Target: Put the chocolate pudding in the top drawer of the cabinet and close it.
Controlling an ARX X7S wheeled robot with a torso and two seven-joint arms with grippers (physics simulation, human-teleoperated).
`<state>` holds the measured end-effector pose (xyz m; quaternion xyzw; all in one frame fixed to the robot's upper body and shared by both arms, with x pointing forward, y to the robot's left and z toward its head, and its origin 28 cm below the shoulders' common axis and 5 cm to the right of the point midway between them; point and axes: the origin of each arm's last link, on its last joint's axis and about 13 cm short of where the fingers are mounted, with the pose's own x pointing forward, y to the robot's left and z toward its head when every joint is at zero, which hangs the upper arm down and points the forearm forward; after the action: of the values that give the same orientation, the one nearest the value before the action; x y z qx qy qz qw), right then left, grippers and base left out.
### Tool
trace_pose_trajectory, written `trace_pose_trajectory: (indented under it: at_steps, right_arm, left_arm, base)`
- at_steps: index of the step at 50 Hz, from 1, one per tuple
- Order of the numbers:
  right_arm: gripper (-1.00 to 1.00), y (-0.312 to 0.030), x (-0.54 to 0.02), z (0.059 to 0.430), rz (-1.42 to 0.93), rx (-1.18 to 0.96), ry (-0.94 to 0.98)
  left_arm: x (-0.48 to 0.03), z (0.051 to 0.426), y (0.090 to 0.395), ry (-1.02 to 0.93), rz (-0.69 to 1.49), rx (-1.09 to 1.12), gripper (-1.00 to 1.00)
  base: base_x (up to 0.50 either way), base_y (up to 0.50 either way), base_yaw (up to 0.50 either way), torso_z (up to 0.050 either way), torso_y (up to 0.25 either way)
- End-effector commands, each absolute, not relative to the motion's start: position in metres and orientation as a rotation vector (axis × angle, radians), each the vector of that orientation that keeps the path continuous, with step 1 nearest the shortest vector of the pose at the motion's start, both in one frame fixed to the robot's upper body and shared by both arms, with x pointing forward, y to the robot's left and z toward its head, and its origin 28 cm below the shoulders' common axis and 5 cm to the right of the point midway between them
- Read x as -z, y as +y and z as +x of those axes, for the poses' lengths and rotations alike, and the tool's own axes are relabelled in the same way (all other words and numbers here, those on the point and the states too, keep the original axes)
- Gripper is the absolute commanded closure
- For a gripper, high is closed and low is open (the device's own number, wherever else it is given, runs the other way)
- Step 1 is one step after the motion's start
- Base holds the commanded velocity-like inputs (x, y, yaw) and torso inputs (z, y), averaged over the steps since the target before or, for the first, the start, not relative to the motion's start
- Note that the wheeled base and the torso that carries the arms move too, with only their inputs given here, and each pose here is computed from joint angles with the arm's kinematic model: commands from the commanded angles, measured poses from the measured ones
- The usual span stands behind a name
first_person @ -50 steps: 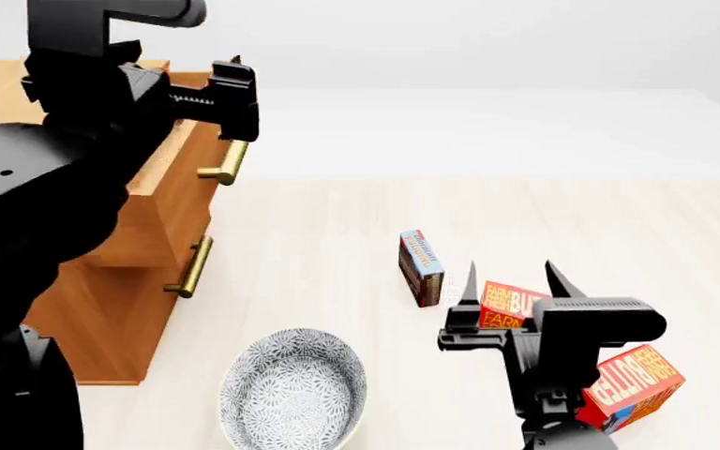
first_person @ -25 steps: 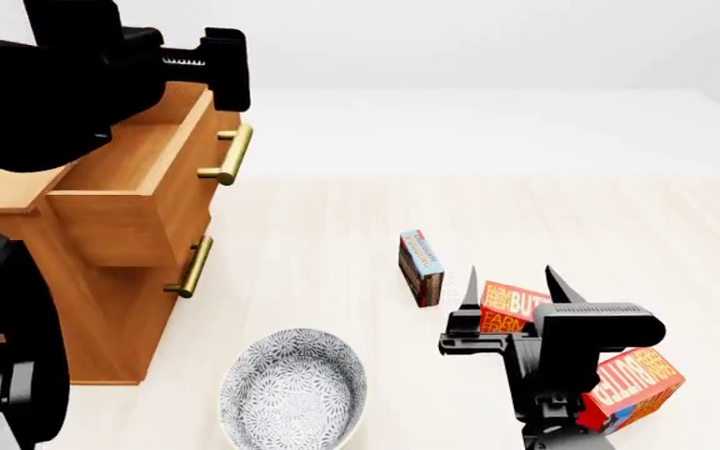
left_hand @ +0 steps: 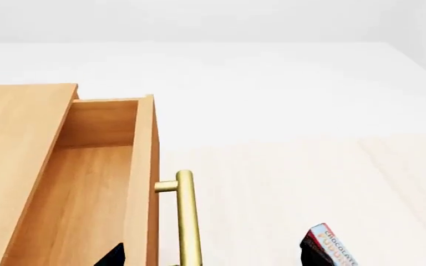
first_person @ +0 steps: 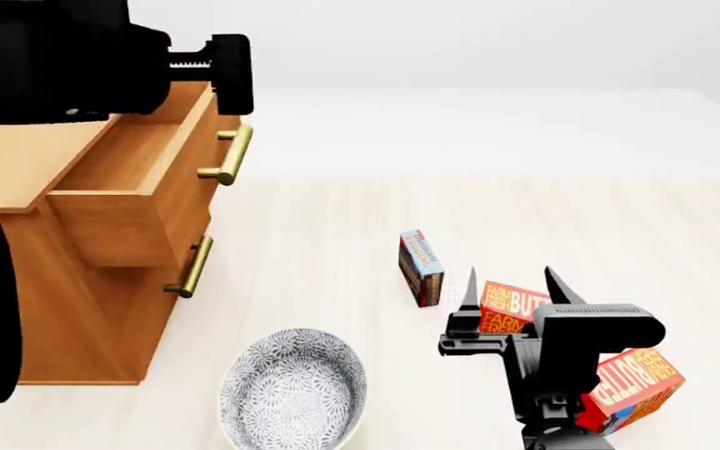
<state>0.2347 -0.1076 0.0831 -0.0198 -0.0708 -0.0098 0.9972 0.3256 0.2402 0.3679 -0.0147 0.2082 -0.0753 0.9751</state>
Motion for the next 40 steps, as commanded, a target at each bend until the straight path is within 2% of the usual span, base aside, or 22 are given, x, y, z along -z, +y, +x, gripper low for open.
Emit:
trace_pose_trajectory:
  at_steps: [1,11,40]
  right_arm:
    - [-1.00,-0.108,-0.087,0.234,-0.037,0.017,-0.140]
    - [-1.00,-0.108,-0.088,0.235,-0.037,0.016,-0.141]
    - [-1.00,-0.107,-0.089,0.236,-0.040,0.015,-0.144]
  left_arm:
    - [-0.373,0.328,0.243,0.507,-0.077,0.136,-1.00]
    - [-0.374,0.330,0.246,0.564,-0.136,0.119,-1.00]
    - [-0.354,0.340,0.259,0.659,-0.118,0.036,-1.00]
  base:
    - [0.00,0.00,0.00,0.000,0.000]
    - [0.00,0.00,0.00,0.000,0.000]
    - [0.00,0.00,0.00,0.000,0.000]
